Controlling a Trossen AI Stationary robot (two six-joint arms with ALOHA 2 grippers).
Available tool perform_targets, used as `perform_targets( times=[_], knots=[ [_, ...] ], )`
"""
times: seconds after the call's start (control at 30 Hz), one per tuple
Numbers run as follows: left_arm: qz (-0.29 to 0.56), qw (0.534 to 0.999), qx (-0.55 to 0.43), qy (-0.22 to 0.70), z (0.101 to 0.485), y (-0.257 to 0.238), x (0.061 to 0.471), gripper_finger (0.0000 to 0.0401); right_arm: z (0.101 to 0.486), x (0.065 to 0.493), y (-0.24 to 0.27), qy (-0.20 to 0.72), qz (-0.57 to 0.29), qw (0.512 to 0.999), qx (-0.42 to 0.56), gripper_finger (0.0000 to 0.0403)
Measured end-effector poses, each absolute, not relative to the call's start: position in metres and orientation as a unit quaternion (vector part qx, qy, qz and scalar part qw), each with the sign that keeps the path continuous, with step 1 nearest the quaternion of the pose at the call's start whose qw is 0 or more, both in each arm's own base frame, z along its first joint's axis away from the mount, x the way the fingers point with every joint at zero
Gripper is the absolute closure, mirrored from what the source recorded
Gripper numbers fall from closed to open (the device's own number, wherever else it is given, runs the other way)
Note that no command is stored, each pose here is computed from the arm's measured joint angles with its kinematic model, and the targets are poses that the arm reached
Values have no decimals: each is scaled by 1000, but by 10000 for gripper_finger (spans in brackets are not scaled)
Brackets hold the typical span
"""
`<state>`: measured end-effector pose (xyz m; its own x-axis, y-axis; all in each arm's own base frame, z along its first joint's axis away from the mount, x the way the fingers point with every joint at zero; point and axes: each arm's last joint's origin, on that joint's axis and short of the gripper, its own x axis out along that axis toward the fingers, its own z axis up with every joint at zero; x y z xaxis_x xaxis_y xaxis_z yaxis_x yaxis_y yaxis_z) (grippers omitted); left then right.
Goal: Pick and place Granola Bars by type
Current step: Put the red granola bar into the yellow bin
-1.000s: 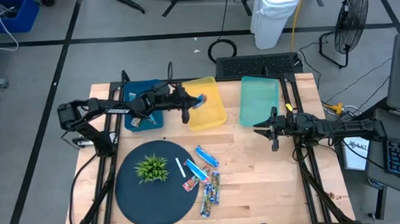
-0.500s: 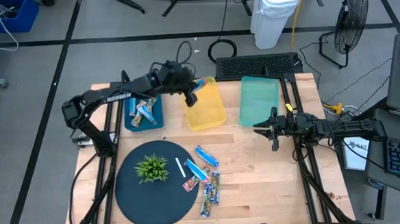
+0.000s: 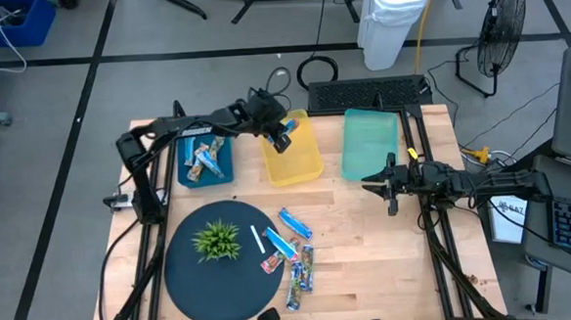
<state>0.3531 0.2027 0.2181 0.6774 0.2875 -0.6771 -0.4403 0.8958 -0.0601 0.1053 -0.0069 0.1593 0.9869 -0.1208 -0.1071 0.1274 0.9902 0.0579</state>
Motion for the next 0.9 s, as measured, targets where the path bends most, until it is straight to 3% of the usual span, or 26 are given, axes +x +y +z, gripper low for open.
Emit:
perform_targets(
  times=[0.33, 0.67, 0.77, 0.9],
  knots=[
    [202, 903, -115, 362, 210, 207, 362, 378, 159, 105, -7, 52, -62, 996, 32, 317],
    [248, 889, -101, 371, 209, 207, 361, 294, 159, 105, -7, 52, -62, 996, 32, 318],
    [207, 892, -109, 388, 214, 198, 358, 263, 159, 105, -7, 52, -62, 996, 32, 316],
    [90, 893, -118, 424, 233, 165, 350, 239, 159, 105, -7, 52, -62, 996, 32, 318]
  ],
)
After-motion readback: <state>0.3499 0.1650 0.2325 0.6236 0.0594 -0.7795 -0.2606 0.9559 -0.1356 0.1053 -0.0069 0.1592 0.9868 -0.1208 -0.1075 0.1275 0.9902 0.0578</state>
